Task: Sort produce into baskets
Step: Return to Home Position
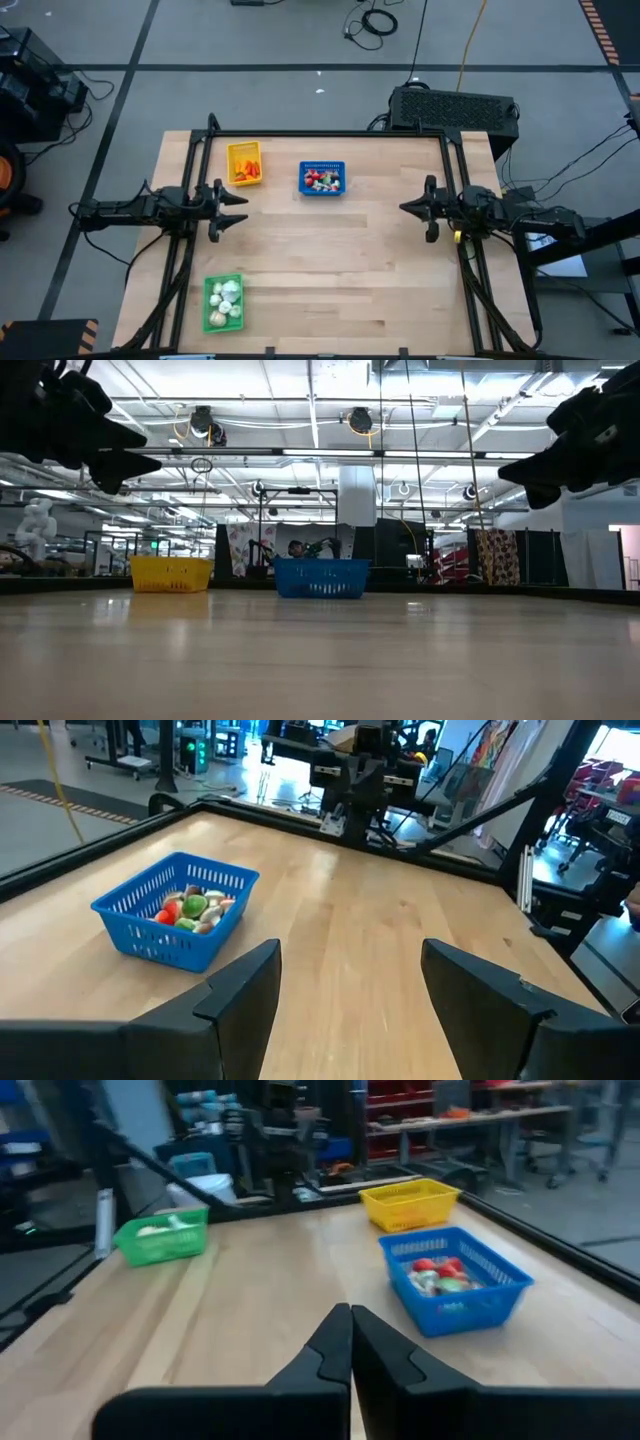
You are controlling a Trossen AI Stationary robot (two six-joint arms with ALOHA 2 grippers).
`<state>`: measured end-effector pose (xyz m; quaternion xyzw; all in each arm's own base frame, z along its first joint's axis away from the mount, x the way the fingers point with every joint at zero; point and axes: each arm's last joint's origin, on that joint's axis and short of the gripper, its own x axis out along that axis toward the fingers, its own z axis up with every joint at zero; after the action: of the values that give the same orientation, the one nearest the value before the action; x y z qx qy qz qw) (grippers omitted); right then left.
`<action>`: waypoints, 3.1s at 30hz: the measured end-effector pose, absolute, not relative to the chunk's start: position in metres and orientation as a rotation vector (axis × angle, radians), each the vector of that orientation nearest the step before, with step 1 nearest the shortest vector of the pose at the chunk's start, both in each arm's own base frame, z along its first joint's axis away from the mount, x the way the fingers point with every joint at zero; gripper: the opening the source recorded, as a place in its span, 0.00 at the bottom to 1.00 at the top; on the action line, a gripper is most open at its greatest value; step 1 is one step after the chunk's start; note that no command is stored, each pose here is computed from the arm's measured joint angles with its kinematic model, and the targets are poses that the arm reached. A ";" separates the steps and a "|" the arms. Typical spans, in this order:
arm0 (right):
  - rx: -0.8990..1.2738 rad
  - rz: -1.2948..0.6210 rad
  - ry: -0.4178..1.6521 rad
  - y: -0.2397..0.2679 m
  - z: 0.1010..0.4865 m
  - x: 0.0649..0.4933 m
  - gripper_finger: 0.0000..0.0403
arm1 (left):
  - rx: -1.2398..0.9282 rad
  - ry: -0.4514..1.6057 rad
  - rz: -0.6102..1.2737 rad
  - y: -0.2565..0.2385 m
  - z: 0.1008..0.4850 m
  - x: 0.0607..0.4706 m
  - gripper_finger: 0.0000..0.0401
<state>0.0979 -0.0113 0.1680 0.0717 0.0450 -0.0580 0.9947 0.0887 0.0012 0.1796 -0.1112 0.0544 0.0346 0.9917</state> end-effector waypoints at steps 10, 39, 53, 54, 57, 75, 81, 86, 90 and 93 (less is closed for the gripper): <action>0.089 -0.089 0.085 -0.010 0.169 0.097 0.00 | -0.184 0.075 0.113 0.003 0.181 0.089 0.62; -0.028 -0.167 0.086 -0.013 0.169 0.097 0.00 | -0.125 -0.037 0.123 0.003 0.168 0.098 0.62; -0.028 -0.165 0.087 -0.013 0.169 0.097 0.00 | -0.125 -0.037 0.125 0.003 0.168 0.098 0.62; -0.028 -0.165 0.087 -0.013 0.169 0.097 0.00 | -0.125 -0.037 0.125 0.003 0.168 0.098 0.62; -0.028 -0.165 0.087 -0.013 0.169 0.097 0.00 | -0.125 -0.037 0.126 0.003 0.168 0.098 0.62; -0.027 -0.165 0.087 -0.013 0.169 0.097 0.00 | -0.125 -0.036 0.126 0.003 0.168 0.098 0.62; -0.027 -0.165 0.087 -0.013 0.169 0.097 0.00 | -0.125 -0.036 0.126 0.003 0.168 0.098 0.62; -0.027 -0.165 0.087 -0.013 0.169 0.097 0.00 | -0.125 -0.036 0.126 0.003 0.168 0.098 0.62; -0.027 -0.165 0.087 -0.013 0.169 0.097 0.00 | -0.125 -0.036 0.126 0.003 0.168 0.098 0.62; -0.027 -0.165 0.087 -0.013 0.169 0.097 0.00 | -0.125 -0.036 0.126 0.003 0.168 0.098 0.62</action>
<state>0.0972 -0.0128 0.1692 -0.0137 0.0434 -0.0825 0.9956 0.0980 0.0032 0.1678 -0.0623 -0.0179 0.0631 0.9959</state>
